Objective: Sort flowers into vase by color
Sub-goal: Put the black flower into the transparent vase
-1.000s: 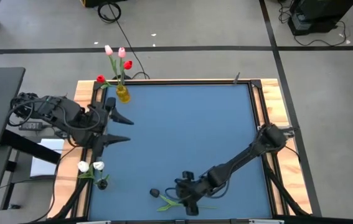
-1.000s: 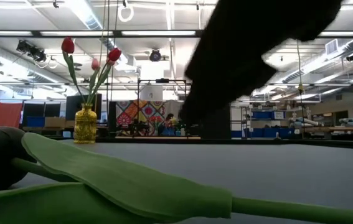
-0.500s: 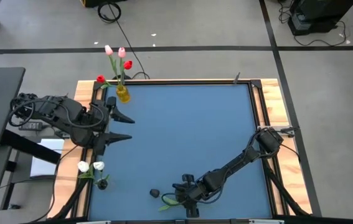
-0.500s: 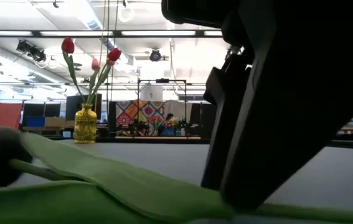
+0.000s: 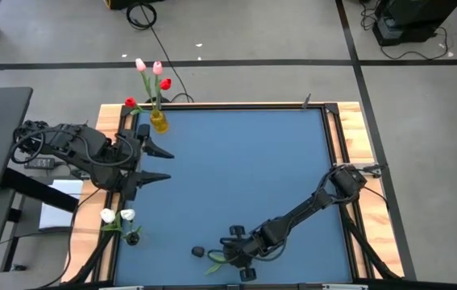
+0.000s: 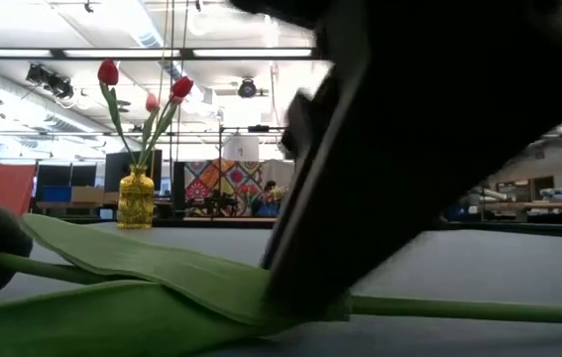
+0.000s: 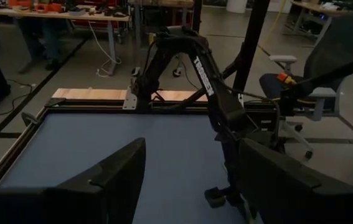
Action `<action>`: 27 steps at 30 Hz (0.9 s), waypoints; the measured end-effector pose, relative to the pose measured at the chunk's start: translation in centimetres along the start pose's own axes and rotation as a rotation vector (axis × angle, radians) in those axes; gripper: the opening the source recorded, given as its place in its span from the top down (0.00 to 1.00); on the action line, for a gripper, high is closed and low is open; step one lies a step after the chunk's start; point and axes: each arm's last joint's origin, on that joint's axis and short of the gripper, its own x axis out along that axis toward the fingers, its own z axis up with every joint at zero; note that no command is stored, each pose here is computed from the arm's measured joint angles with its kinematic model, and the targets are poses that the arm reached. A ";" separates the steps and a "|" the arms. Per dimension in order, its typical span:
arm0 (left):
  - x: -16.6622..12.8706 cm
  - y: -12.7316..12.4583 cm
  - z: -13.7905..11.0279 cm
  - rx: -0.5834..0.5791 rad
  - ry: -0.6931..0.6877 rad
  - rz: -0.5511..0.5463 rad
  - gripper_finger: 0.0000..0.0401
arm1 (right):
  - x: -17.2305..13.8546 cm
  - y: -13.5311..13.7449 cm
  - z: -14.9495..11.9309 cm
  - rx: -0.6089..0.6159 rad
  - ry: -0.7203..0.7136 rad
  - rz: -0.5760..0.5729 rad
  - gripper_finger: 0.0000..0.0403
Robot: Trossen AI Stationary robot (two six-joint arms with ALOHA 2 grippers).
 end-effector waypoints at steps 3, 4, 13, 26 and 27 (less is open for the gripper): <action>0.0 0.0 0.0 0.024 0.002 0.000 0.35 | 1.6 -0.2 -0.4 0.000 0.002 0.023 0.74; 0.0 0.0 0.0 0.025 0.004 0.000 0.35 | 1.9 -0.4 -0.6 0.010 0.006 0.031 0.74; -1.2 0.3 0.2 0.017 -0.026 -0.001 0.35 | 1.2 -1.5 0.3 0.105 -0.016 0.014 0.96; -3.9 1.5 0.0 -0.139 -0.071 0.111 0.35 | -6.6 -8.1 7.3 0.370 -0.465 -0.248 0.98; -4.0 1.6 -0.1 -0.177 -0.064 0.118 0.34 | -7.5 -8.6 8.1 0.388 -0.535 -0.237 0.97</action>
